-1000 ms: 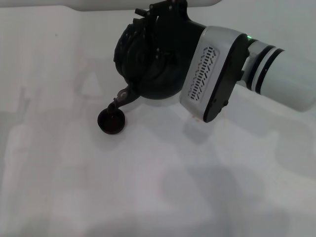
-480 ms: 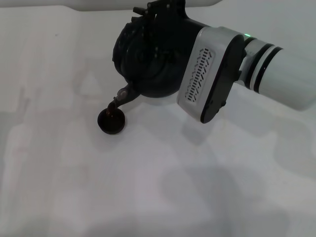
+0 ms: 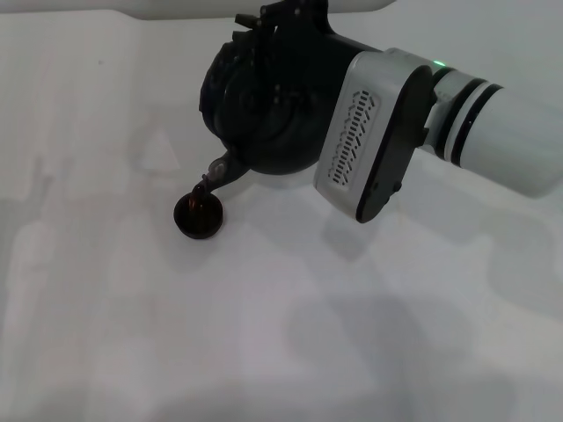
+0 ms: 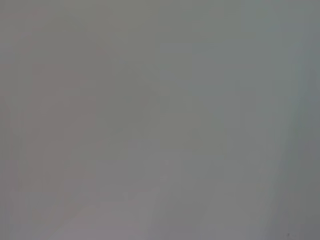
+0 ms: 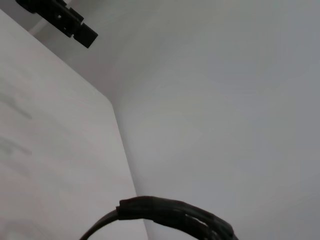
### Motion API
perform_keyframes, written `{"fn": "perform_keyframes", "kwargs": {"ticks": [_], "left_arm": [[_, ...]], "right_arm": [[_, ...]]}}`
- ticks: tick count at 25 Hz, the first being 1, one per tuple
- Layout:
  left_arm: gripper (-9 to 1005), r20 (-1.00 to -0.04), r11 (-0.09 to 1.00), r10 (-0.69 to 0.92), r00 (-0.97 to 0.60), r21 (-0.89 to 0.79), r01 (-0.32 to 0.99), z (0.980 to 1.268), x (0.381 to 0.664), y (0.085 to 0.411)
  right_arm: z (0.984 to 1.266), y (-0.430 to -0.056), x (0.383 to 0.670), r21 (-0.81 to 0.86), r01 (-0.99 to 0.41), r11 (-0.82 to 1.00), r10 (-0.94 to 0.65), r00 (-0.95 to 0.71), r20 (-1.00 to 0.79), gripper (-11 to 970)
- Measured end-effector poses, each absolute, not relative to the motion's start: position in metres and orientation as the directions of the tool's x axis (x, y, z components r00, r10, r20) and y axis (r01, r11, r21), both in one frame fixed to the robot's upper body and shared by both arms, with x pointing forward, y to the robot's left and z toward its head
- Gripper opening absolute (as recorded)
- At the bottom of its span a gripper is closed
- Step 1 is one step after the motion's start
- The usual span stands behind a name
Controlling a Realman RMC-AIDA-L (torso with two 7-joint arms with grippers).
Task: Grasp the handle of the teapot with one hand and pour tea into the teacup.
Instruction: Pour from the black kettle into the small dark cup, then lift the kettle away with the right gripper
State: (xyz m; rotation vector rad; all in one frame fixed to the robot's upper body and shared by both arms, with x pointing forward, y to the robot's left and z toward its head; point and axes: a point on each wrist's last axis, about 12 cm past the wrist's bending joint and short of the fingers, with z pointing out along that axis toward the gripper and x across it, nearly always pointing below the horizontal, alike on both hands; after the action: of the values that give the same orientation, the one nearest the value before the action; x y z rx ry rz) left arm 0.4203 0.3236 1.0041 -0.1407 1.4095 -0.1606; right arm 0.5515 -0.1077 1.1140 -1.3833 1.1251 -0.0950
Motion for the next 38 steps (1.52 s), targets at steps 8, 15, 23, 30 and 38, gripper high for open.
{"fn": "perform_keyframes", "kwargs": {"ticks": [8,15,23,30,38], "left_arm": [[875,-0.969,0.981,-0.195,0.154,-0.193,0.026,1.0041,0.4203,0.3238],[875,-0.969,0.981,-0.193,0.156,-0.191,0.026,1.0045,0.4209,0.3243],[875,-0.969,0.981,-0.193,0.158,-0.191,0.026,1.0048,0.4216,0.3243],[875,-0.969,0.981,-0.193,0.158,-0.191,0.026,1.0049,0.4217,0.3243],[875,-0.968,0.981,-0.194,0.156,-0.192,0.024,1.0045,0.4210,0.3242]], "right_arm": [[1.1164,-0.1074,0.5526,-0.807,-0.528,0.265,-0.656,0.514,-0.552,101],[1.1169,-0.1074,0.5528,-0.808,-0.526,0.266,-0.657,0.515,-0.551,100],[1.1168,-0.1080,0.5535,-0.808,-0.525,0.267,-0.662,0.509,-0.550,100],[1.1160,-0.1082,0.5535,-0.814,-0.520,0.257,-0.669,0.512,-0.538,100],[1.1154,-0.1077,0.5527,-0.820,-0.517,0.245,-0.673,0.518,-0.527,99]]}}
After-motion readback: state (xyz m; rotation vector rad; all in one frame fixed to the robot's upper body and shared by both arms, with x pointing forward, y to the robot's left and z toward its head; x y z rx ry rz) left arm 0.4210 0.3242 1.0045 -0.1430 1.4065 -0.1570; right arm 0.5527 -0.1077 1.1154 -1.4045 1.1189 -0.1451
